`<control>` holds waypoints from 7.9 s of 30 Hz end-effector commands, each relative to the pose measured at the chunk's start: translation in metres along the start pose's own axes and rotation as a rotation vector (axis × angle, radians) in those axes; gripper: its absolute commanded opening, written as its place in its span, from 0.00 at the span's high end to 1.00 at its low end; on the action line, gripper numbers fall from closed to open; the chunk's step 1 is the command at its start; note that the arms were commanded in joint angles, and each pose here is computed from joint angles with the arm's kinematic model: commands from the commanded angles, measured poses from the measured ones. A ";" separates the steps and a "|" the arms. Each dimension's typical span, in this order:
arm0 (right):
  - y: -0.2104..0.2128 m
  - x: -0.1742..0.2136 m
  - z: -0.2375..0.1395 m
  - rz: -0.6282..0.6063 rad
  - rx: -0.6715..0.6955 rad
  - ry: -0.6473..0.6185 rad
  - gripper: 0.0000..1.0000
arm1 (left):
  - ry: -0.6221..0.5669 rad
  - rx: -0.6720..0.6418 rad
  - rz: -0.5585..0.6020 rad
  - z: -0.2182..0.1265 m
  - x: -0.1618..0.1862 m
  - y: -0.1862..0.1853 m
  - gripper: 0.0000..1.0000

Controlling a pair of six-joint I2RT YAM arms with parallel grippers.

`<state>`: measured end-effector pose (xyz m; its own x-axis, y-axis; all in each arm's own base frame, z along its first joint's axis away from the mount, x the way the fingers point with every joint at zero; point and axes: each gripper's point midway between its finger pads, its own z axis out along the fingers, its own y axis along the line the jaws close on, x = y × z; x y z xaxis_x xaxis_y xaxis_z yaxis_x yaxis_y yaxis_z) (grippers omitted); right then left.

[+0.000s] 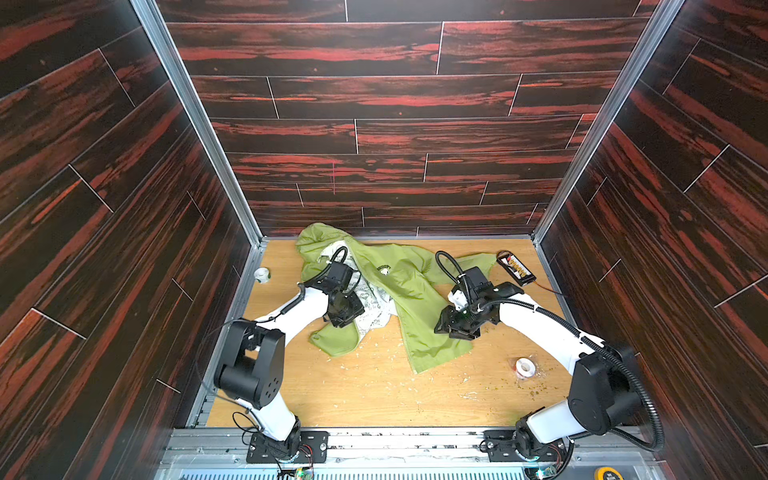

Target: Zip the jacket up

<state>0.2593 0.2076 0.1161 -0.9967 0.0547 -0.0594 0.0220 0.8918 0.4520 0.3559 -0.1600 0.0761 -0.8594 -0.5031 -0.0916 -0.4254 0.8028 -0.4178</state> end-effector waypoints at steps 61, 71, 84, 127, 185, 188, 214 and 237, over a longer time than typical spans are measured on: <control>0.162 -0.044 0.071 -0.462 -0.712 0.012 0.60 | 0.007 0.480 -0.163 -0.095 -0.065 -0.160 1.00; 0.157 -0.025 0.056 -0.383 -0.723 0.022 0.99 | -0.002 0.506 -0.194 -0.095 -0.077 -0.158 1.00; 0.154 -0.058 0.042 -0.413 -0.523 -0.163 0.65 | -0.011 0.472 -0.192 -0.092 -0.076 -0.140 1.00; 0.175 -0.070 0.111 -0.535 -0.740 0.054 0.60 | 0.050 0.417 -0.255 -0.064 -0.107 -0.103 1.00; 0.043 0.015 0.067 -0.232 -0.267 0.063 1.00 | -0.121 0.110 -0.227 -0.050 -0.166 -0.017 0.38; 0.044 0.013 0.068 -0.231 -0.270 0.069 1.00 | -0.129 0.141 -0.254 -0.036 -0.183 -0.020 0.41; 0.041 0.009 0.062 -0.271 -0.262 0.096 1.00 | -0.190 0.232 -0.355 0.008 -0.249 -0.027 0.99; 0.088 0.046 0.022 -0.595 -0.304 0.121 1.00 | -0.503 0.077 -0.264 -0.181 -0.260 -0.017 1.00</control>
<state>0.2322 0.3011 0.1196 -0.8570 -0.4340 -0.2777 -0.5078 0.6198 0.5983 0.5314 0.0023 0.2730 -0.4811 -0.8000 -0.3586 -0.5437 0.5931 -0.5938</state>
